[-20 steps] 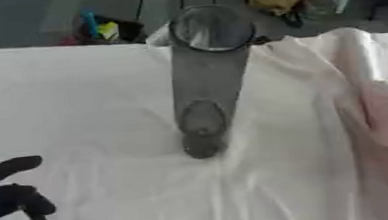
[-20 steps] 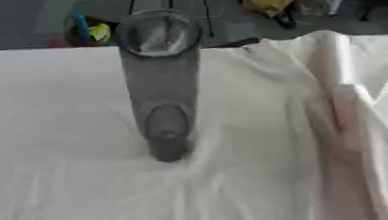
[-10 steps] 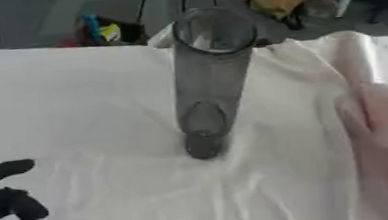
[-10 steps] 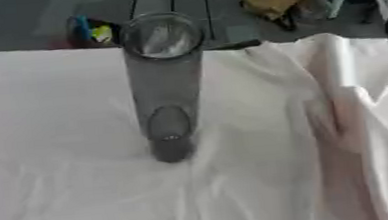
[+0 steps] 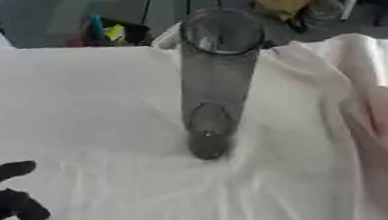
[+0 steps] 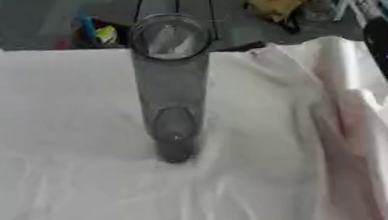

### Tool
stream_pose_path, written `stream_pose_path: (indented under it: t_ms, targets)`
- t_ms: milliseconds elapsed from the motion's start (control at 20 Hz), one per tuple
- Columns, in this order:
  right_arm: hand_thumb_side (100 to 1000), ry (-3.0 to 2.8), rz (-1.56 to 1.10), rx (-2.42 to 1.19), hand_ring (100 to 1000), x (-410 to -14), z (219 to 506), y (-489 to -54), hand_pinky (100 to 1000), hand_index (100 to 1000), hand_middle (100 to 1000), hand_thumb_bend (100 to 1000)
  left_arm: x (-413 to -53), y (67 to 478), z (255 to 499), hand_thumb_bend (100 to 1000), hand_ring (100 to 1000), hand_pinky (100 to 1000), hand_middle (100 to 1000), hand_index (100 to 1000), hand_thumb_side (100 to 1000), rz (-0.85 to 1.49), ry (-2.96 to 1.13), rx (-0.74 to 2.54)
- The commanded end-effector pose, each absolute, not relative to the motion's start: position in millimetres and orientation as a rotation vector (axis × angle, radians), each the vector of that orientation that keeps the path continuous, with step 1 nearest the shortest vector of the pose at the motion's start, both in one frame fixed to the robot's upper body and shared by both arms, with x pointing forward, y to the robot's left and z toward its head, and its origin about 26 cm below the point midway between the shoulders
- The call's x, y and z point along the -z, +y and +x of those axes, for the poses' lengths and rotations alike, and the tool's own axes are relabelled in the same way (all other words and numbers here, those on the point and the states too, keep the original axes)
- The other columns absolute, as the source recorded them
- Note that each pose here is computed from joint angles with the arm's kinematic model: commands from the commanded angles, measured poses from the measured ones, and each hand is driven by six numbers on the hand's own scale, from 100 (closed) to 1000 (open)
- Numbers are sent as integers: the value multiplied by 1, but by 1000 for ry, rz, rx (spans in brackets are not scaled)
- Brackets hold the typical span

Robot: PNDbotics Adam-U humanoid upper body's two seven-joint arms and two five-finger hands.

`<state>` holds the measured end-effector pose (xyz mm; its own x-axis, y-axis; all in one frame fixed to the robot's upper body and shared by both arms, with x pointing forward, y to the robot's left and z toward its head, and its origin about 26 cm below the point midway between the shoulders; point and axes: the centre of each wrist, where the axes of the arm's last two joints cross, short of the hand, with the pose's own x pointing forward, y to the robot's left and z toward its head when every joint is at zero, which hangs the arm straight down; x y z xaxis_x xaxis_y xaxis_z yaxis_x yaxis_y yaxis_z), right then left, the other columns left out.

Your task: Arrange flowers into the vase.

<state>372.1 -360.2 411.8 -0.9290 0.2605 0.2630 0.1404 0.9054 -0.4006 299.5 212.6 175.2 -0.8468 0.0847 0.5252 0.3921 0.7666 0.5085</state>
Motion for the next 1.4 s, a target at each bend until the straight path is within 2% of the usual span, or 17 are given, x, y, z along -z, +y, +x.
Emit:
stream_pose_path:
  t_ms: [50, 450, 1400]
  targets:
    - [602, -2754, -341, -637, 400, -426, 362, -353, 100, 100, 100, 100, -183, 212, 297, 100, 572, 412, 837, 768, 989, -364, -2501, 898]
    - [608, -2702, -368, -752, 430, -425, 363, -344, 100, 100, 100, 100, -183, 211, 298, 100, 573, 412, 837, 767, 988, -370, -2505, 898]
    - [622, -2685, -162, -742, 386, -433, 371, -306, 100, 100, 100, 100, -183, 209, 297, 100, 574, 412, 839, 766, 990, -390, -2493, 909]
